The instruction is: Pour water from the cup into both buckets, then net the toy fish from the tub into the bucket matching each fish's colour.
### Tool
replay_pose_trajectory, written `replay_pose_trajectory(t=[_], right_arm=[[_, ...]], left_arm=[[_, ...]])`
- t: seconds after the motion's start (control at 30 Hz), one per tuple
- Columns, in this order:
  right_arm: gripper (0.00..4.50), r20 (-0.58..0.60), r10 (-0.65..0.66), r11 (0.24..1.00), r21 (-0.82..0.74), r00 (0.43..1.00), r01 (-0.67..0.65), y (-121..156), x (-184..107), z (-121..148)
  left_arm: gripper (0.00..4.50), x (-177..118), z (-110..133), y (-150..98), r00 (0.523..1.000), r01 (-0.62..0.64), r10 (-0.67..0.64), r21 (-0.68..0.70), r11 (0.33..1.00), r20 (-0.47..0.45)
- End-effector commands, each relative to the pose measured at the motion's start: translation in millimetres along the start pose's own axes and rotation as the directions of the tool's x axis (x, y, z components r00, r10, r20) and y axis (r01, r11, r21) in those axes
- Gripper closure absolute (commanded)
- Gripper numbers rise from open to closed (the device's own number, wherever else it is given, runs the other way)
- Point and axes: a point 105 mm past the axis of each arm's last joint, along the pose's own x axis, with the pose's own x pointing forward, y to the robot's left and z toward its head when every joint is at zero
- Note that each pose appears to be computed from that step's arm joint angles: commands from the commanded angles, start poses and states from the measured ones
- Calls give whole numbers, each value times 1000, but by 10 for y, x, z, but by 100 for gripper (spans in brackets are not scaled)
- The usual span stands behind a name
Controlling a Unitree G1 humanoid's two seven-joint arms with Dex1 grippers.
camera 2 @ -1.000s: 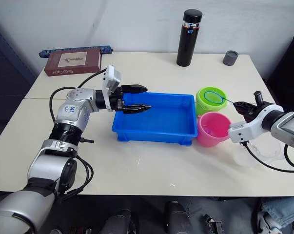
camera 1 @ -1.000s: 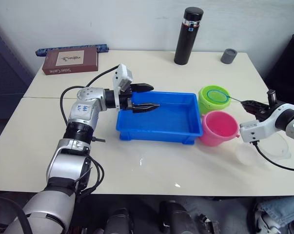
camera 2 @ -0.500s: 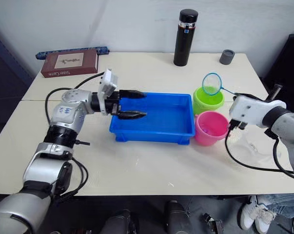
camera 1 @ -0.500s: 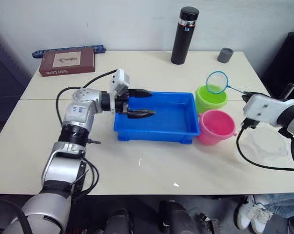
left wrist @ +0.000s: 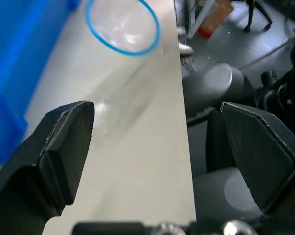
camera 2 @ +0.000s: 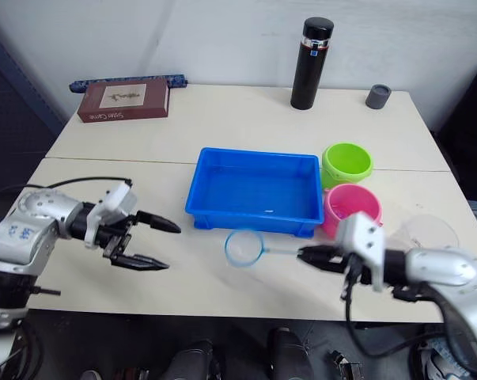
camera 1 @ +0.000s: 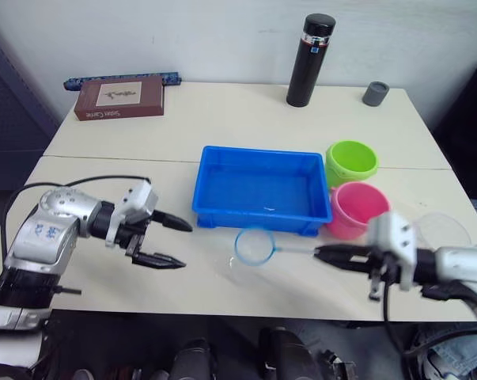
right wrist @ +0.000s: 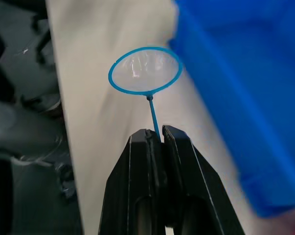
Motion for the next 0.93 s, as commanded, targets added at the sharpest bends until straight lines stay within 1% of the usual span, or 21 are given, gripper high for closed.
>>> replay_pose_trajectory(t=[0.03,0.13,0.2,0.23,0.27,0.33,0.37,0.4,0.43,0.47,0.53,0.6,0.63,0.7,0.77,0.87,0.93], right_arm=[[450,-28,-5,994,-105,1000,2,-13,165,-187],[450,-49,-8,992,-128,999,2,-29,230,-331],[363,-69,-23,993,-116,997,15,-49,213,-406],[330,-73,-44,994,-99,996,37,-70,186,-424],[287,-67,-84,994,-81,994,79,-121,123,-406],[185,-48,-173,985,-39,984,171,-226,-45,-327],[149,-37,-222,975,-14,974,222,-281,-148,-273],[101,-29,-268,963,14,963,269,-319,-258,-223],[40,-25,-296,954,33,955,297,-336,-329,-189],[2,-29,-347,936,56,937,349,-355,-465,-163],[2,-46,-448,887,99,893,450,-363,-766,-123],[2,-79,-558,814,146,826,563,-343,-1136,-107],[2,-92,-588,788,160,804,594,-326,-1247,-101],[2,-170,-710,658,184,683,730,-289,-1725,-183],[2,-220,-767,572,192,603,798,-219,-2022,-230],[2,-261,-809,492,189,526,850,-155,-2261,-291],[2,-291,-817,465,175,497,868,-111,-2326,-347]], left_arm=[[4,-28,45,-2,997,-68,70,74,995,-15],[4,-14,41,23,993,-114,114,57,992,9],[0,-29,66,47,989,-141,140,27,990,41],[0,-49,81,68,986,-155,154,8,988,59],[0,-81,107,101,981,-173,174,-17,985,88],[0,-128,158,154,969,-196,203,-65,978,138],[0,-152,176,175,964,-200,212,-88,976,159],[0,-175,194,193,959,-203,219,-104,974,180],[0,-189,206,204,956,-204,223,-113,972,193],[0,-220,222,239,948,-212,237,-132,968,214],[0,-295,259,329,929,-235,271,-165,958,251],[0,-393,291,446,906,-268,315,-192,944,282],[0,-422,299,482,900,-276,326,-200,940,289],[0,-533,287,619,879,-322,375,-213,923,296],[0,-593,265,704,868,-348,400,-215,912,292],[0,-609,260,781,864,-358,407,-207,910,296],[0,-585,298,801,866,-343,388,-190,920,315]])
